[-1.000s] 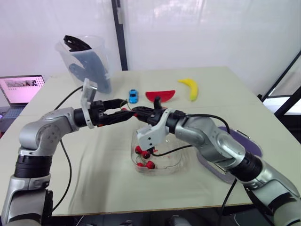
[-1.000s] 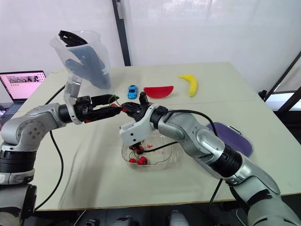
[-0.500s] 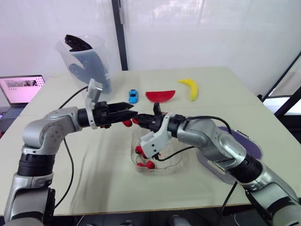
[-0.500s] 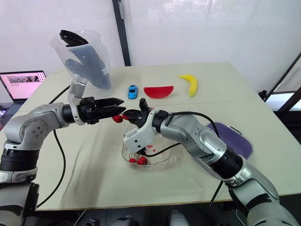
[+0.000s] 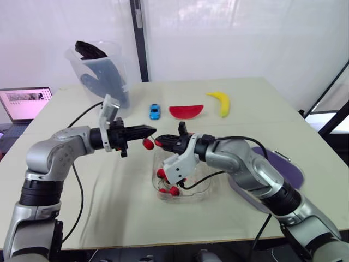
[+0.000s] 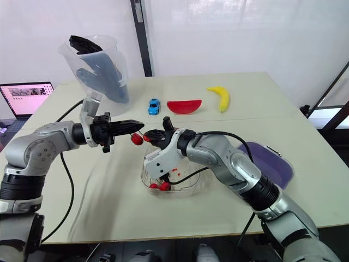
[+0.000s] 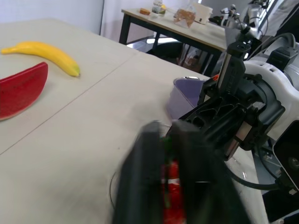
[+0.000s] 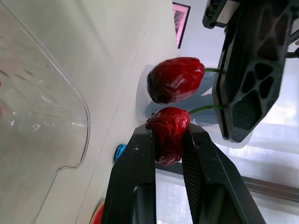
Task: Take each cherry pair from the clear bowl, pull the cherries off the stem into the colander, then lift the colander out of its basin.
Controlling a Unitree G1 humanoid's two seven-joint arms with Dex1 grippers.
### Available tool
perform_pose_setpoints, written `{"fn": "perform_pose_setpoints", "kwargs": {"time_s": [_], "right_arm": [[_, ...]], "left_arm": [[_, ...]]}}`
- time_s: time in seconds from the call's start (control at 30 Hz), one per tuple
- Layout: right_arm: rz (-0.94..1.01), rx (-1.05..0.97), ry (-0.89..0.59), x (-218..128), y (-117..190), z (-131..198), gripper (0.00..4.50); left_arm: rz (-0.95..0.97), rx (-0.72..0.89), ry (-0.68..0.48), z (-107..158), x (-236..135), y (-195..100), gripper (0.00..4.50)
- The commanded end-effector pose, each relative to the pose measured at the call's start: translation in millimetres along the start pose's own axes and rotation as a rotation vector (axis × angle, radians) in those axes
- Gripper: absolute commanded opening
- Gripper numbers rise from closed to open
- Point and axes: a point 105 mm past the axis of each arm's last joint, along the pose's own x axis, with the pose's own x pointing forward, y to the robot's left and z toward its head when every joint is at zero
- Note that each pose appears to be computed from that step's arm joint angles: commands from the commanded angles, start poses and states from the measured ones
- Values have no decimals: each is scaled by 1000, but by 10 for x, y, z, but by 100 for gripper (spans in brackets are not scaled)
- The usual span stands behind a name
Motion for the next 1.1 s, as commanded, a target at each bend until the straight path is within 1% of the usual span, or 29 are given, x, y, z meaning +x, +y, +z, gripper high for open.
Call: {"fn": "perform_pose_setpoints", "kwargs": {"time_s": [0.03, 0.2, 0.27, 0.3, 0.37, 0.4, 0.43, 0.47, 0.57, 0.67, 0.7, 0.77, 0.83, 0.9, 1.0, 1.1], "right_arm": [[-48, -22, -1, -60, -136, 17, 47], [9, 49, 1, -105, -39, -3, 47], [22, 124, -9, -160, -31, -21, 133], [27, 140, -5, -201, -39, -42, 163], [40, 171, 10, -283, -37, -85, 261], [55, 219, 11, -334, -21, -94, 311], [71, 304, 10, -395, -3, -106, 358], [74, 435, 6, -461, -3, -121, 403], [84, 727, -65, -613, -45, -59, 403], [-42, 1128, -186, -696, -331, -108, 403], [-53, 1232, -233, -704, -390, -123, 403], [-35, 1376, -294, -711, -444, -169, 403], [-13, 1454, -282, -706, -430, -238, 403], [15, 1473, -284, -710, -406, -237, 403], [101, 1498, -265, -660, -273, -204, 403], [121, 1504, -257, -612, -224, -202, 403]], "left_arm": [[-20, 47, -20, 123, -15, -42, 7], [-23, 46, -18, 109, -11, -36, 7], [-19, 51, -19, 108, -5, -23, 0], [-19, 60, -16, 109, 2, -22, 0], [-25, 70, -26, 131, 18, -29, 0], [-28, 75, -33, 143, 26, -35, 0], [-33, 78, -40, 154, 35, -45, 0], [-39, 79, -49, 163, 46, -56, 0], [-49, 81, -59, 168, 63, -81, 0], [-92, 75, -94, 227, 66, -158, 0], [-104, 77, -103, 244, 68, -181, 0], [-120, 75, -121, 271, 82, -217, 0], [-131, 71, -131, 278, 102, -248, 0], [-140, 68, -136, 273, 119, -273, 0], [-157, 56, -147, 265, 155, -323, 0], [-169, 46, -149, 246, 175, -362, 0]]}}
